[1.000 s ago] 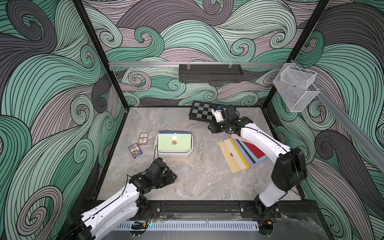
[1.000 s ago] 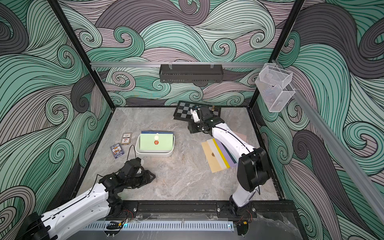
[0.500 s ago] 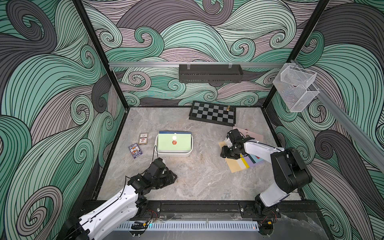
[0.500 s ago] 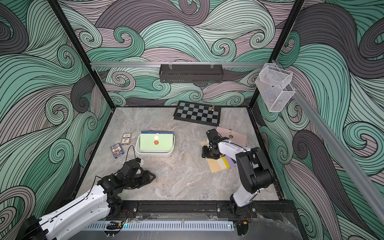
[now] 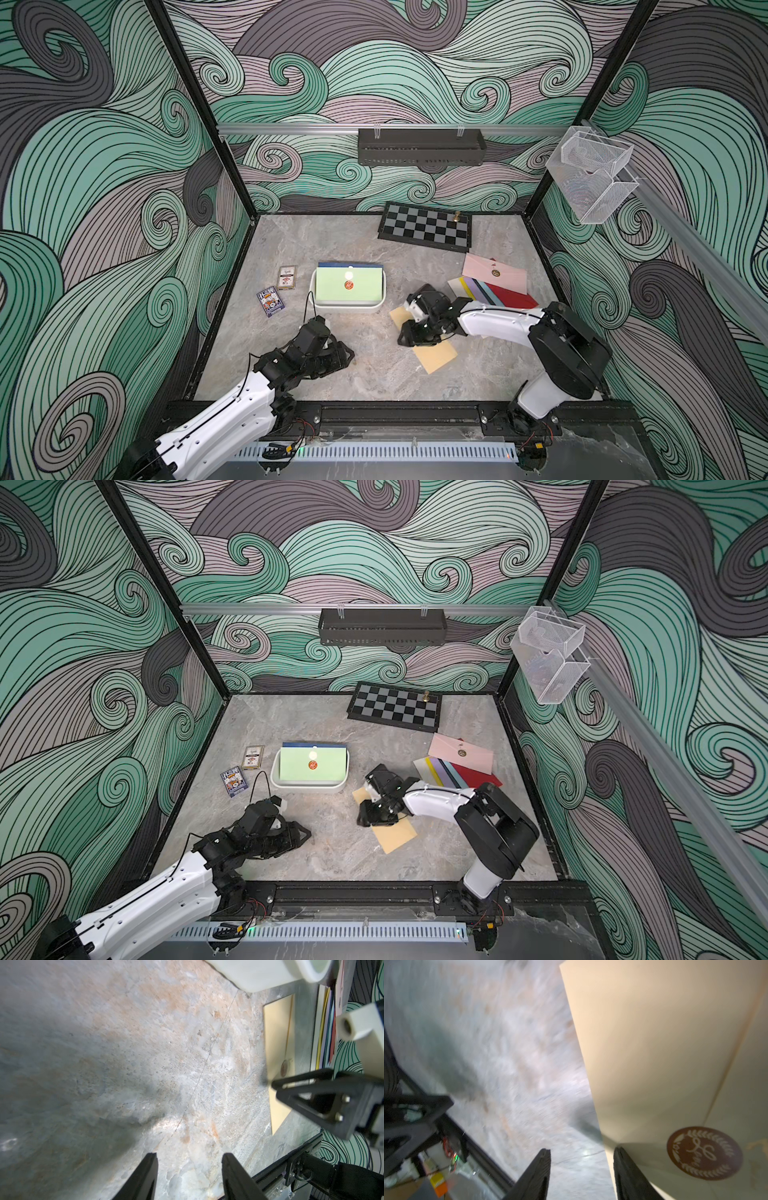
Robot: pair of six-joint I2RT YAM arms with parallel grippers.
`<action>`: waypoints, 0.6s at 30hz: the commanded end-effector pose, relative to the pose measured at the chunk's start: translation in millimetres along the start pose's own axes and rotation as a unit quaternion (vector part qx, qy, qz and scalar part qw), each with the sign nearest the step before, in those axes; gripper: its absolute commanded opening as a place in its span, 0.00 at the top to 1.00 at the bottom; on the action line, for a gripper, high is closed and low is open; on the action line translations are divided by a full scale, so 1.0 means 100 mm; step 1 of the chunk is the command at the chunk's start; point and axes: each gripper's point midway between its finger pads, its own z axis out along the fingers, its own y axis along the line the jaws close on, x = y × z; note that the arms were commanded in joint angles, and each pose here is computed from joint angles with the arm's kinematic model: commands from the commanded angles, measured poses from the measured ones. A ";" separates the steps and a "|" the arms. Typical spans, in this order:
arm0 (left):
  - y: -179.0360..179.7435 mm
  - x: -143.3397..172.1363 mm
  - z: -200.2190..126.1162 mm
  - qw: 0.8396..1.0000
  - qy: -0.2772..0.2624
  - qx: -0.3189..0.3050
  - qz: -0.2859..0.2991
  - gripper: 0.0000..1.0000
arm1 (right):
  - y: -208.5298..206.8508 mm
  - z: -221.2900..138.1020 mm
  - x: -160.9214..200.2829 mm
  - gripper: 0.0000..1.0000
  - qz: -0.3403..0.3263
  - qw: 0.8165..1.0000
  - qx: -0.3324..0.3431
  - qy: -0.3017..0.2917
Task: Put the sealed envelopes into the storage box
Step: Move the envelope to the center of the board.
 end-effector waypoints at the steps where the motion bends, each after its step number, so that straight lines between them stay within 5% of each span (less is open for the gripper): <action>1: -0.06 0.01 -0.03 1.000 0.008 0.010 0.012 0.46 | 0.10 -0.07 -0.04 0.46 0.027 0.999 -0.004 -0.019; 5: -0.12 0.04 -0.04 0.999 0.021 0.021 0.022 0.45 | -0.19 -0.39 -0.22 0.45 0.027 0.997 0.034 -0.065; 11: -0.28 0.10 0.04 0.997 0.057 0.050 0.026 0.45 | -0.80 -0.41 -0.15 0.44 0.079 0.994 0.062 -0.038; 18: -0.47 0.23 0.17 0.992 0.099 0.068 0.048 0.46 | -0.84 -0.26 0.15 0.44 0.097 0.995 0.035 0.002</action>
